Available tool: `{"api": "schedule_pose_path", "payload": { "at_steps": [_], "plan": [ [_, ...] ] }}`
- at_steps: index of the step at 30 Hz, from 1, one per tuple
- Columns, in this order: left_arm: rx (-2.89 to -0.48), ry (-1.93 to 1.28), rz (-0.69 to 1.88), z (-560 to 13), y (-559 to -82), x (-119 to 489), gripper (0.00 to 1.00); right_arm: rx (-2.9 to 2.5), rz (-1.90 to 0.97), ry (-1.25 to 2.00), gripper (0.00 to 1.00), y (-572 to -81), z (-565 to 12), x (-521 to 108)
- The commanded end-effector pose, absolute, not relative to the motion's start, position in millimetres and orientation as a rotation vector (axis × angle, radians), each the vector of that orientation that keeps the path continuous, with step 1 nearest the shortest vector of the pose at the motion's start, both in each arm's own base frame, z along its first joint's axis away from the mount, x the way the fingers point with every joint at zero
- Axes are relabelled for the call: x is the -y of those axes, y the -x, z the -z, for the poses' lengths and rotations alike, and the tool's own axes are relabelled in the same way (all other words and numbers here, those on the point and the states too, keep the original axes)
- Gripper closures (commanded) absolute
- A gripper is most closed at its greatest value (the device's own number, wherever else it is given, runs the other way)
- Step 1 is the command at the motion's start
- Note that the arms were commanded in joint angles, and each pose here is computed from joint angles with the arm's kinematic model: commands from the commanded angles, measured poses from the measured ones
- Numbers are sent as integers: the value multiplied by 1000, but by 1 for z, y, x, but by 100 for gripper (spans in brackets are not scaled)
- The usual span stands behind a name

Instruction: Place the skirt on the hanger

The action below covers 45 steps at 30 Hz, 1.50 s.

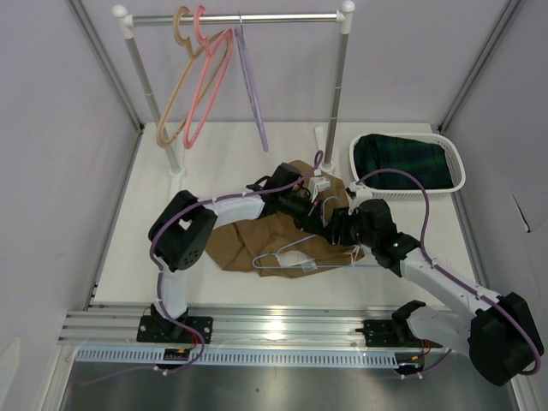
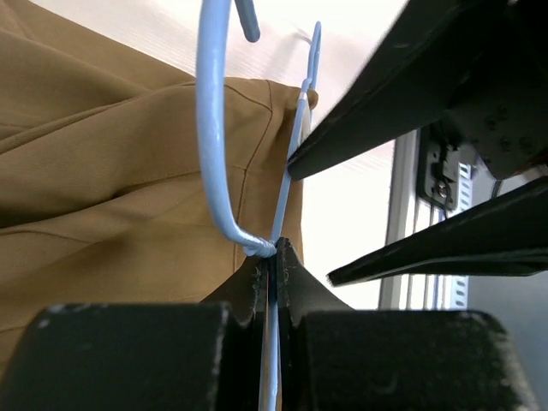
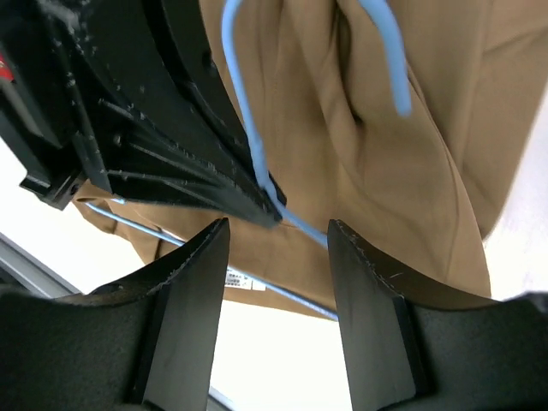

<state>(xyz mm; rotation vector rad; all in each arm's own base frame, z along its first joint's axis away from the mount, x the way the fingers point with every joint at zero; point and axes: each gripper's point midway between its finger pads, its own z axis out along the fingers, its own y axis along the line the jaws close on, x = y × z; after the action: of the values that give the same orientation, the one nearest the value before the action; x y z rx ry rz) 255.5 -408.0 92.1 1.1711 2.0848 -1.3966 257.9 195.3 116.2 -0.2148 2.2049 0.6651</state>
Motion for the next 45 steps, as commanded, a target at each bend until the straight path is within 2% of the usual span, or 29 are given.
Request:
{"api": "schedule_pose_path", "payload": {
  "at_steps": [1,7,13,29,37,45],
  "plan": [
    [-2037,-1285,1451,-93,-245,407,100,-2183,-711,302,45,-257,-111,-207],
    [-2008,-1345,1496,-96,-239,402,100,-2160,-717,297,42,-259,-103,-205],
    [-2019,-1345,1513,-93,-234,399,100,-2064,-800,220,41,-269,-125,-210],
    [-2025,-1337,1514,-93,-233,399,100,-1905,-807,29,45,-310,-168,-206],
    [-2036,-1336,1506,-92,-232,399,100,-1855,-737,-42,51,-329,-183,-198],
    [-2055,-1334,1479,-87,-236,399,100,-1794,-743,-57,50,-328,-207,-194]
  ]
}}
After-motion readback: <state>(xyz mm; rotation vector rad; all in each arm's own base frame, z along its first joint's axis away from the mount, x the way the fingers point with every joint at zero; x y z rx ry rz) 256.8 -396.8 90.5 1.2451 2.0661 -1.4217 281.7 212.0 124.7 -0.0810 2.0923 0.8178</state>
